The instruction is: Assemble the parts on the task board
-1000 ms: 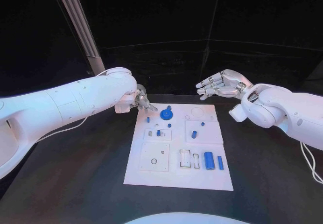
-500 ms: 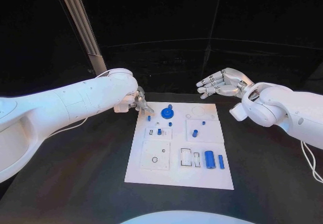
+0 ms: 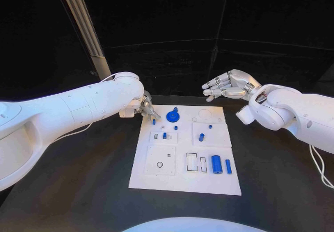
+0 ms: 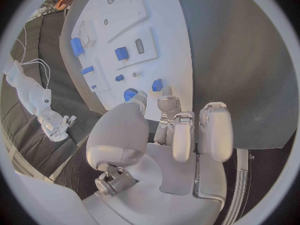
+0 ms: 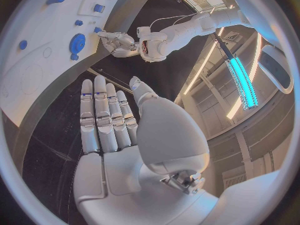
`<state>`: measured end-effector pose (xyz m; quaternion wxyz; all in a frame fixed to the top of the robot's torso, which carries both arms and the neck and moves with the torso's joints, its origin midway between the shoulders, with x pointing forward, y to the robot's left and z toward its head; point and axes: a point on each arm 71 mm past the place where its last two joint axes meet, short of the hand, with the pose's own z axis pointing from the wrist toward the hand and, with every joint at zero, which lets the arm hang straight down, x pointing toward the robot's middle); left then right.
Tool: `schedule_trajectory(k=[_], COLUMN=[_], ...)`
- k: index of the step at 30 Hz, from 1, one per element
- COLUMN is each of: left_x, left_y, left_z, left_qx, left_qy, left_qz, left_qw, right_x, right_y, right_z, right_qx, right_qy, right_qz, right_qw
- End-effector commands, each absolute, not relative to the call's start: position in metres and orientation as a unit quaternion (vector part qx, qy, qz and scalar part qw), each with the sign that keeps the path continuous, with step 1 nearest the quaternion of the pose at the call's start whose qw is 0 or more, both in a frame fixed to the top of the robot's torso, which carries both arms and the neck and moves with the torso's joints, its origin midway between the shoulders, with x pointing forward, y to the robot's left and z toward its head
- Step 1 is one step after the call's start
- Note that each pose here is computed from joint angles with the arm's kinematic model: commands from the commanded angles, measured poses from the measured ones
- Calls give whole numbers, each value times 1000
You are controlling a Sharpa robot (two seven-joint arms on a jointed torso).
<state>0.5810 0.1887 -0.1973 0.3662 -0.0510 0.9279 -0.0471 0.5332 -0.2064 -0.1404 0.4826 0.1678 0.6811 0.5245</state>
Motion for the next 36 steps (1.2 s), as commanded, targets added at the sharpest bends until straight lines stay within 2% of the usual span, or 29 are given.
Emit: schedule_trajectory(k=[1, 36], left_x=[580, 582], left_y=[186, 181], left_z=[-198, -203], left_qx=[-38, -42], left_qy=[930, 929], left_qz=[-51, -53], left_qw=[361, 365], right_x=[533, 533], right_y=[-205, -204], right_z=[-139, -139], right_qx=[163, 162], right_qy=[680, 680], right_qz=[530, 531], right_qw=[480, 478])
